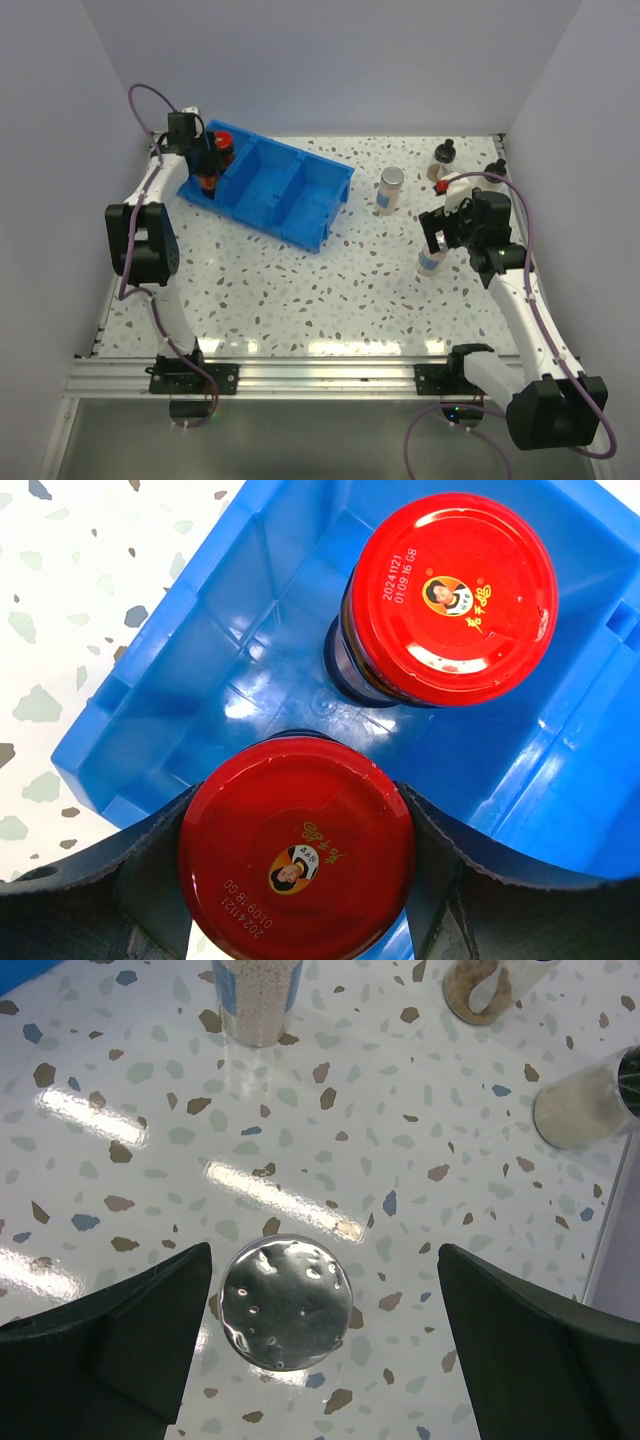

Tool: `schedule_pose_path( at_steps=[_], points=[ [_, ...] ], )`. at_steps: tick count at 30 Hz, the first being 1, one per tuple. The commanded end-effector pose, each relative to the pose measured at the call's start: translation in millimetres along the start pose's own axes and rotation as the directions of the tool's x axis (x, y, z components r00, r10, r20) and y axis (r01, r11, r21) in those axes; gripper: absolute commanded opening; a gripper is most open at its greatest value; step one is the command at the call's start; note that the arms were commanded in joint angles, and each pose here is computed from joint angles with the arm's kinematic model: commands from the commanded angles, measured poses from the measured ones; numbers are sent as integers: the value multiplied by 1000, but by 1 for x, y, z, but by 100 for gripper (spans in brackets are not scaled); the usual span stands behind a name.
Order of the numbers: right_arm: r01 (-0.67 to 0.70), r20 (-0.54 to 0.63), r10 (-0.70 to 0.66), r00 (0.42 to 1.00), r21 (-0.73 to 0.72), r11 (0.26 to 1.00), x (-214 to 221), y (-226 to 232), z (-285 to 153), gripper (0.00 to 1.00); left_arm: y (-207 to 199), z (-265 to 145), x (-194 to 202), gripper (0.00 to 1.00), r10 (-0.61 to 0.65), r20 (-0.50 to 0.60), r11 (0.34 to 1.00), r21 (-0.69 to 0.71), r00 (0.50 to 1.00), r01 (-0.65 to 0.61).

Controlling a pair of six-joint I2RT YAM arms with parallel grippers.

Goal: Organize the condiment bottles

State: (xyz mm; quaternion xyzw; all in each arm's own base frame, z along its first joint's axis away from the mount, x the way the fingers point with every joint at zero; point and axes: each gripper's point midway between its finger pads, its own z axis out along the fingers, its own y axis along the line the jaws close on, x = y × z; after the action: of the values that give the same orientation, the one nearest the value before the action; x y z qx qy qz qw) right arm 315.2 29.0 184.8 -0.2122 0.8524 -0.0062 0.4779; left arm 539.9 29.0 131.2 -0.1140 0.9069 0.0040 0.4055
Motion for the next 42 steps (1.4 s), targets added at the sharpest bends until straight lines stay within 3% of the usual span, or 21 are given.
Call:
schedule_pose_path(
  at_steps=[1, 7, 10, 19, 23, 25, 26, 31, 34, 42],
  points=[
    [18, 56, -20, 998, 32, 999, -16, -8, -5, 99, -6, -14, -56, 54, -12, 181, 999, 38, 983, 6],
    [20, 59, -21, 998, 30, 999, -17, -8, -6, 99, -4, -18, -57, 76, -14, 187, 1000, 29, 982, 9],
    [20, 58, -21, 998, 27, 999, -16, -7, -6, 98, -4, -22, -57, 83, -13, 191, 1000, 28, 982, 8],
    [43, 71, -43, 997, 2, 999, -18, -3, -8, 99, -4, -48, -71, 89, -20, 244, 999, 34, 970, 12],
    [70, 79, -66, 995, -44, 997, -17, 6, -8, 98, 4, -89, -87, 90, -20, 319, 1000, 4, 948, 20],
    [86, 93, -77, 993, -94, 992, -18, 14, -9, 99, 9, -97, -75, 94, -20, 327, 1000, -12, 945, 25],
    [92, 98, -81, 992, -113, 989, -18, 18, -9, 99, 9, -120, -86, 95, -30, 390, 999, -1, 920, 33],
    [142, 145, -114, 983, -193, 971, -19, 34, -10, 99, 15, -158, -50, 100, -45, 423, 999, 24, 905, 39],
    [145, 183, -99, 978, -254, 956, -28, 44, -8, 99, 10, -205, -35, 100, -95, 489, 993, 106, 867, 49],
    [98, 121, -60, 991, -340, 935, -59, 50, 14, 99, -2, -229, 50, 100, -110, 443, 971, 239, 890, 2]
  ],
)
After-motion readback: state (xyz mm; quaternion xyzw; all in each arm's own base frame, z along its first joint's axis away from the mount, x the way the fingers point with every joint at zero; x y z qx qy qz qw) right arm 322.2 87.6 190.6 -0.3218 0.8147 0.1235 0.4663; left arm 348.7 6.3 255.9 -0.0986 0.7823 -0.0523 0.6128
